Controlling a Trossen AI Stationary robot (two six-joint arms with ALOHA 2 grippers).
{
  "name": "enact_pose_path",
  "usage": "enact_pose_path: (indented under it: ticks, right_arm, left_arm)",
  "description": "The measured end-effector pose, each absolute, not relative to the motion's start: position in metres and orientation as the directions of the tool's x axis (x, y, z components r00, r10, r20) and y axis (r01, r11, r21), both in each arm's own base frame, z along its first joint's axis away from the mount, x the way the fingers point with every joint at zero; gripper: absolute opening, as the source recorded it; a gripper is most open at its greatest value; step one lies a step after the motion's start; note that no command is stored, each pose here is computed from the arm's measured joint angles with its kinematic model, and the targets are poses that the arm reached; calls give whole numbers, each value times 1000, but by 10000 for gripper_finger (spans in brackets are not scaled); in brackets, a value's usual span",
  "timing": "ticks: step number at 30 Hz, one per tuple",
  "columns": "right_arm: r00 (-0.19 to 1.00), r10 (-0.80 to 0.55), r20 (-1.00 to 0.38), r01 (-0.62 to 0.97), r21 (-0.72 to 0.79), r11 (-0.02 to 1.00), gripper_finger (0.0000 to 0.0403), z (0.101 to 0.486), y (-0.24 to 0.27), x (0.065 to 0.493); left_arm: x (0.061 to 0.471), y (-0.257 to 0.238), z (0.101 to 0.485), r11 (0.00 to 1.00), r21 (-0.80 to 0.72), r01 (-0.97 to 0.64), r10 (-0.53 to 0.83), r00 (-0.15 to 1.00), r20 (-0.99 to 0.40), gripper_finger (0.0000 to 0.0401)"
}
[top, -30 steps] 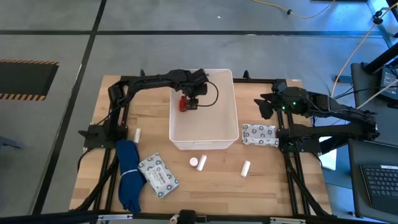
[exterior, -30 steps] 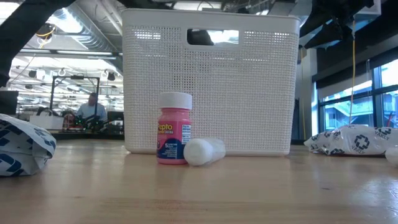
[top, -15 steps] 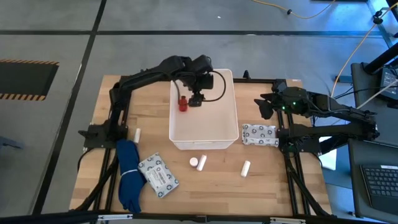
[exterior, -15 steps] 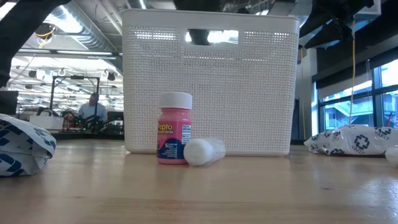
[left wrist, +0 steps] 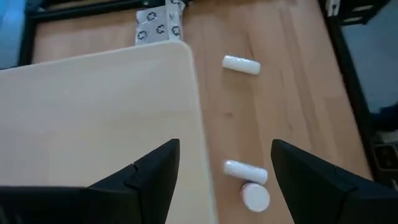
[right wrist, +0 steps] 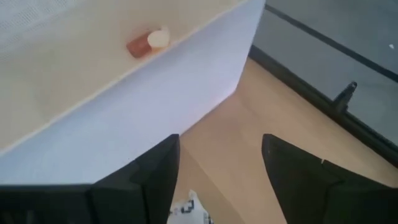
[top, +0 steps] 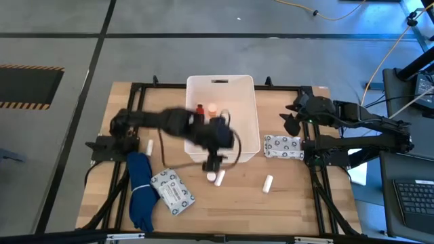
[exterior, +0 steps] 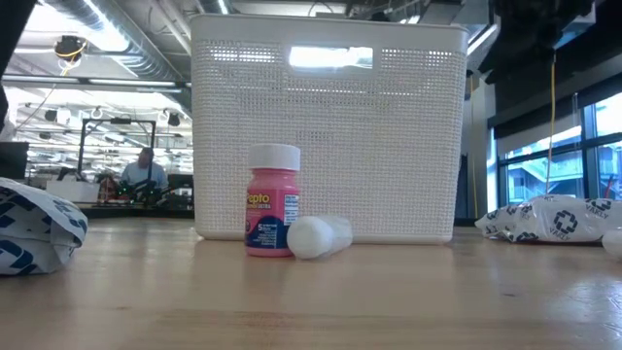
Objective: Pick & place medical supplies in basket/bin
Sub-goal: Put the pink pill bottle into the white bin
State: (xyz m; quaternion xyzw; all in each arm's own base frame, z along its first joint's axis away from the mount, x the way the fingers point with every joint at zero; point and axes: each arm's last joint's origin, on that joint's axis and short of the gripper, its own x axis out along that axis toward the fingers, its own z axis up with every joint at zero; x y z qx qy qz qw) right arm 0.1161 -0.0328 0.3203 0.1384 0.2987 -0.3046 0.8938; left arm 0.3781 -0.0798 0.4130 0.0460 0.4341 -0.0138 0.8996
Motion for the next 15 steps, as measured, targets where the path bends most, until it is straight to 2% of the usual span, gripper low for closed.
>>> enact_pose_path:
  ticks: [3,7,9,15]
  right_arm:
    - [640,-445,-627,617,73,784,229,320,-32,116]
    - [642,-438,-629,612,77,787,229,320,-32,116]
    - [642,-438,-629,613,78,786,229,320,-32,116]
    - [642,-438,-629,610,74,789,229,320,-32,116]
  left_arm:
    - [381,-122,403,999,35,-5,30,643,-765,246]
    - [388,-161,384,959,-120,-255,85,668,-739,246]
    - [392,-177,371,932,-156,-327,109,663,-741,246]
    - [406,-220,306,891,-134,-433,136,538,-832,246]
